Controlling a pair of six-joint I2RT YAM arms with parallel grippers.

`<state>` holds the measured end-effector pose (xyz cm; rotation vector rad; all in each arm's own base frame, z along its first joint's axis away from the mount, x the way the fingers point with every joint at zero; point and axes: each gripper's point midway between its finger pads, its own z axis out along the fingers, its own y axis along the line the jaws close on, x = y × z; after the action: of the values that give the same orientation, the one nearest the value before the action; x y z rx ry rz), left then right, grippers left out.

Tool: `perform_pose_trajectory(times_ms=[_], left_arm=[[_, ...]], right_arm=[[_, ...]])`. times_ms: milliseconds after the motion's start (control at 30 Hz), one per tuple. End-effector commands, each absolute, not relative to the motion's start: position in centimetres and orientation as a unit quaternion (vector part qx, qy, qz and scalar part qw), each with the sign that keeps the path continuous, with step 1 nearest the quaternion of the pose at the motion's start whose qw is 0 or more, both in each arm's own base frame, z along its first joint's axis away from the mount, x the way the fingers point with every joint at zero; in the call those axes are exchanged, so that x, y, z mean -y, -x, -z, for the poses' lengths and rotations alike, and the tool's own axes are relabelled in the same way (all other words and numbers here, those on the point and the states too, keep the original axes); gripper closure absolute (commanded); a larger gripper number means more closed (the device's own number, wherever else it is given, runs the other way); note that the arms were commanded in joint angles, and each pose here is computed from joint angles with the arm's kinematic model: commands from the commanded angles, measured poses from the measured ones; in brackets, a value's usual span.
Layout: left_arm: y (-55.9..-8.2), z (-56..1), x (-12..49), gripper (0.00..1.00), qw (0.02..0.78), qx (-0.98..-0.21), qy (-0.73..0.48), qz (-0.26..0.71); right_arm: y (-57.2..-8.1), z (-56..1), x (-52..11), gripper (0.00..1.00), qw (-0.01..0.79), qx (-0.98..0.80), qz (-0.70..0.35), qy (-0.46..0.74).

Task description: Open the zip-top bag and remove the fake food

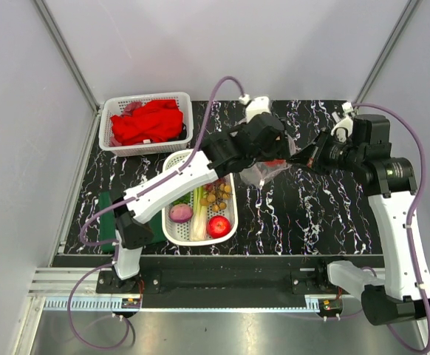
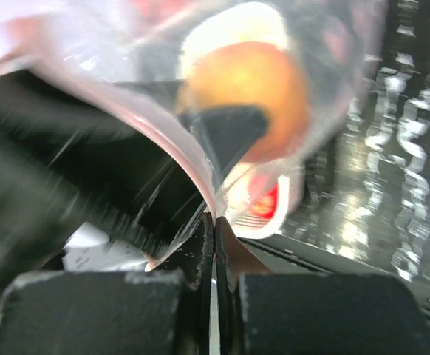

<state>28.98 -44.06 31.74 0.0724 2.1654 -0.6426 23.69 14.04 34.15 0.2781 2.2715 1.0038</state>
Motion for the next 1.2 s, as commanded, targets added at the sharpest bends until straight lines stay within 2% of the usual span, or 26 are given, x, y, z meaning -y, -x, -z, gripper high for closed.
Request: perform_pose_trajectory(times_ms=[0, 100, 267, 333, 467, 500, 633, 800, 933, 1033, 1167], left_arm=[[-29.0, -33.1, 43.1, 1.0, 0.358, -0.86, 0.134, 0.339], [-30.0, -34.0, 43.1, 1.0, 0.327, -0.844, 0.203, 0.374], [-30.3, -35.6, 43.4, 1.0, 0.316, -0.833, 0.22, 0.397], [-29.6, -35.7, 44.5, 1.0, 0.307, -0.839, 0.185, 0.409], [-27.2, -34.6, 46.1, 1.0, 0.305, -0.856, 0.091, 0.407], [-25.8, -34.5, 47.2, 1.0, 0.283, -0.856, 0.043, 0.43], [-22.0, -33.3, 48.2, 1.0, 0.335, -0.844, -0.115, 0.402], [-20.6, -33.7, 46.4, 1.0, 0.408, -0.818, -0.194, 0.357], [-19.4, -36.3, 46.9, 1.0, 0.486, -0.737, -0.331, 0.332], [-18.3, -36.9, 47.1, 1.0, 0.507, -0.697, -0.401, 0.311], [-18.5, -36.7, 46.5, 1.0, 0.518, -0.685, -0.424, 0.289]], right_arm=[[-21.7, -38.4, -16.6, 1.0, 0.336, -0.81, -0.479, -0.043], [-21.1, -37.2, -16.4, 1.0, 0.342, -0.814, -0.468, -0.028], [-21.2, -36.2, -15.2, 1.0, 0.391, -0.82, -0.418, 0.016], [-21.6, -35.5, -15.2, 1.0, 0.369, -0.833, -0.412, 0.015], [-22.5, -36.8, -14.6, 1.0, 0.388, -0.834, -0.393, 0.001], [-22.8, -37.0, -14.3, 1.0, 0.393, -0.835, -0.384, -0.006], [-23.6, -38.2, -13.5, 1.0, 0.395, -0.844, -0.362, -0.035], [-23.7, -37.1, -12.7, 1.0, 0.375, -0.864, -0.332, -0.048], [-23.3, -37.2, -12.9, 1.0, 0.371, -0.866, -0.333, -0.023], [-23.0, -38.3, -13.3, 1.0, 0.368, -0.863, -0.345, -0.01], [-22.8, -38.9, -13.1, 1.0, 0.372, -0.867, -0.333, 0.012]])
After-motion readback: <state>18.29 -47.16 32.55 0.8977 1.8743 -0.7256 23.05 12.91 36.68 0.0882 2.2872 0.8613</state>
